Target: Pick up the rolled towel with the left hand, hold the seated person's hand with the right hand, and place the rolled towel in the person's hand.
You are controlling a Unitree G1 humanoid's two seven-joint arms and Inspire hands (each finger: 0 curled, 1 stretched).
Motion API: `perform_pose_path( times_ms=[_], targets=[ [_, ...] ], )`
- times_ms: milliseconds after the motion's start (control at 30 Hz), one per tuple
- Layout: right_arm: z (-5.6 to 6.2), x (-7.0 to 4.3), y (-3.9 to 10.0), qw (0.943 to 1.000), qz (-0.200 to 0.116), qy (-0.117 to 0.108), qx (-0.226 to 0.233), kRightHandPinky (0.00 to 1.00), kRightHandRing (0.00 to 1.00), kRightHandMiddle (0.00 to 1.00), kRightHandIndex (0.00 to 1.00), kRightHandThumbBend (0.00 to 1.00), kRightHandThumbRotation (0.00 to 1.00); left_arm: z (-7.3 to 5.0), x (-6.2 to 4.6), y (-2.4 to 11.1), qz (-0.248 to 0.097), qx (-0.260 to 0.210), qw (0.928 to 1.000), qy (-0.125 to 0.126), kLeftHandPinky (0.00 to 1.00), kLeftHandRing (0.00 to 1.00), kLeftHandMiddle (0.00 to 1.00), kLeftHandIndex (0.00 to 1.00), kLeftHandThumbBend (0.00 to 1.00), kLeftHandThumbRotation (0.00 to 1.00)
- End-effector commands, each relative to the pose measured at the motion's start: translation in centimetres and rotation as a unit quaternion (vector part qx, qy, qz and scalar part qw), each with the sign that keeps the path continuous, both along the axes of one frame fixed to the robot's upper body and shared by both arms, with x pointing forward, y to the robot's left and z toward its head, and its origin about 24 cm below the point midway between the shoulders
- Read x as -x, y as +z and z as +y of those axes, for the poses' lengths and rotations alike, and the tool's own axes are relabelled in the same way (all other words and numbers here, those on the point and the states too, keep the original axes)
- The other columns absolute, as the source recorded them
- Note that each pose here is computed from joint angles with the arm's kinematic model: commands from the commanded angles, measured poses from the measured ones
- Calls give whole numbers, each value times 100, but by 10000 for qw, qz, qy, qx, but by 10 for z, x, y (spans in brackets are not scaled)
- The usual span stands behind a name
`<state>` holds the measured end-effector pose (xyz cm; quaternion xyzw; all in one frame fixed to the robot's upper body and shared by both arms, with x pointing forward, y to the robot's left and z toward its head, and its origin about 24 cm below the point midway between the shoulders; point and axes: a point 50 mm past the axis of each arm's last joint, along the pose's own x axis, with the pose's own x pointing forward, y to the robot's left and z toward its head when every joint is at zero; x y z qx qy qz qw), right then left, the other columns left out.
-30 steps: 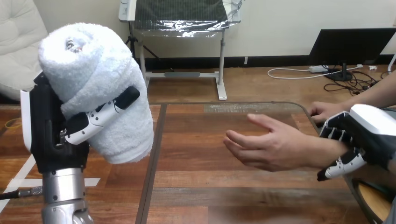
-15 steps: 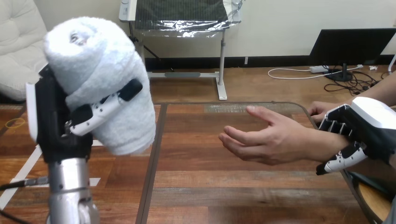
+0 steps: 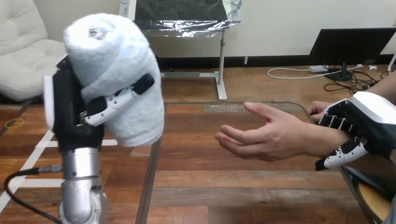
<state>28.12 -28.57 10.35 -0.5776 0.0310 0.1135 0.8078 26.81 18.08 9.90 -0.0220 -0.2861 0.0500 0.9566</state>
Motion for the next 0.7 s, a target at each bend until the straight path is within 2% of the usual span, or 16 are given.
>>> perform_pose_path(
  times_ms=[0,667],
  targets=[
    [9,-6,8,9995,-162,114,-243,35,39,44,47,96,9,-14,-17,20,-440,-44,9987,-267,22,27,34,37,53,0],
    [19,-6,13,9990,-209,230,-324,34,38,43,46,94,13,-43,-50,6,59,59,9979,-641,23,28,35,38,48,0]
  ],
)
